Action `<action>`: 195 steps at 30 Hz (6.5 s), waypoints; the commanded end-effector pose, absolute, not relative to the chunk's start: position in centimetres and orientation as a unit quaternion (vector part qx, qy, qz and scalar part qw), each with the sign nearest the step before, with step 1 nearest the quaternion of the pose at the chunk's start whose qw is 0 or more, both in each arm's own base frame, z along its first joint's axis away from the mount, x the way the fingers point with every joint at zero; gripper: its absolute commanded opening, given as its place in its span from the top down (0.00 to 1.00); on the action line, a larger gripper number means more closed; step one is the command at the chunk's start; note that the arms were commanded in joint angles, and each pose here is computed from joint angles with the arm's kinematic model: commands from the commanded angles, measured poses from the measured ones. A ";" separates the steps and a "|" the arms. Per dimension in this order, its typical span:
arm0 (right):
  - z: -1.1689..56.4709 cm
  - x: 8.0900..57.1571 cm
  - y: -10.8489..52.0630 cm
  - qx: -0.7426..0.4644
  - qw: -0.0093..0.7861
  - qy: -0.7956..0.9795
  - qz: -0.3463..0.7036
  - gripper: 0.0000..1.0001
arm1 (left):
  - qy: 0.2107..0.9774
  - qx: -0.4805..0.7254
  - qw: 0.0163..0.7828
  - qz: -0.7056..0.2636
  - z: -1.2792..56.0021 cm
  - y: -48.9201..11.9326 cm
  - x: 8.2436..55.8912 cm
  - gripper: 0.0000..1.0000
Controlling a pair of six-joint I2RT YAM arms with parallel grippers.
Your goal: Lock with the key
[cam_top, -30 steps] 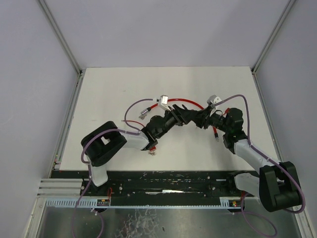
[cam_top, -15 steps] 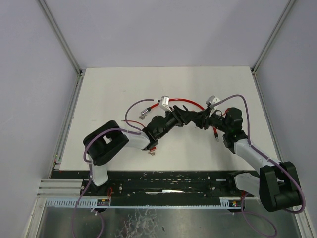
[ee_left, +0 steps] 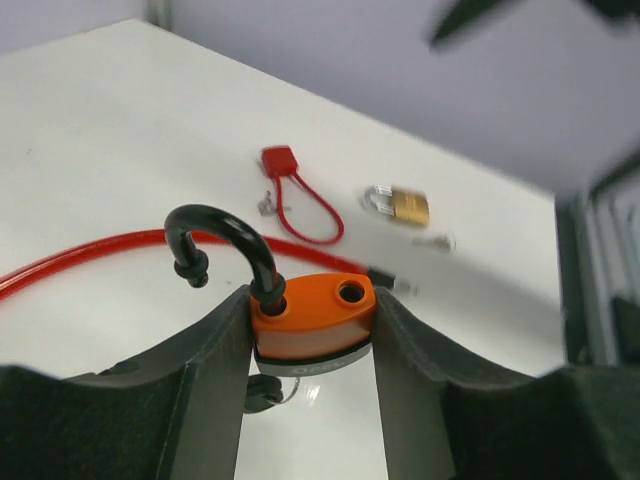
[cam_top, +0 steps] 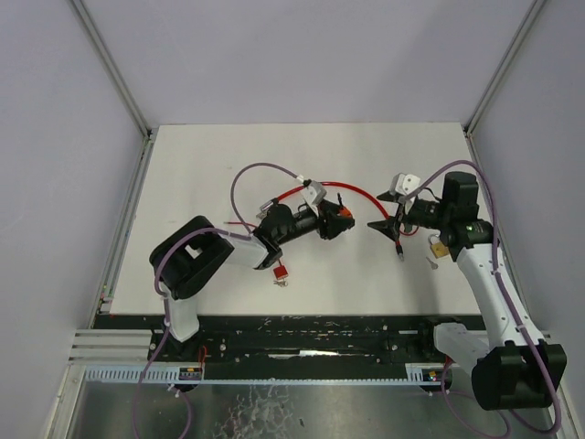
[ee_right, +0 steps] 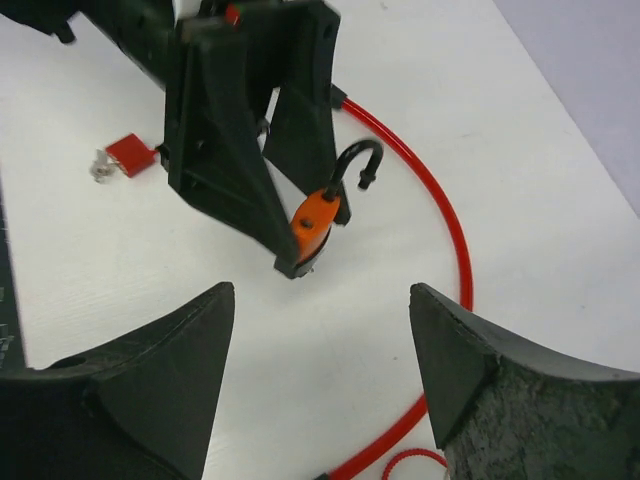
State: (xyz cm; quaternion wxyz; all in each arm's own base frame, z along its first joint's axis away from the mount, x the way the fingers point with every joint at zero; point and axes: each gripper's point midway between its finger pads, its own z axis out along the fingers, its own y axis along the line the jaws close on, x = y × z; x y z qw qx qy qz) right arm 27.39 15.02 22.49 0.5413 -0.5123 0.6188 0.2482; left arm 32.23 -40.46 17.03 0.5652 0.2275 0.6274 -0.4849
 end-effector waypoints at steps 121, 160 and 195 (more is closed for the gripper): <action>19.4 22.5 17.7 -0.561 0.406 0.622 0.366 0.82 | 0.458 0.494 0.613 -0.413 14.6 -39.6 26.5 1.00; 15.6 22.5 17.3 -0.624 0.415 0.585 0.311 0.60 | 0.464 0.554 0.542 -0.429 11.9 -42.0 24.5 1.00; 12.5 21.7 17.8 -0.653 0.353 0.591 0.316 1.00 | 0.461 0.547 0.551 -0.429 11.7 -42.1 24.8 1.00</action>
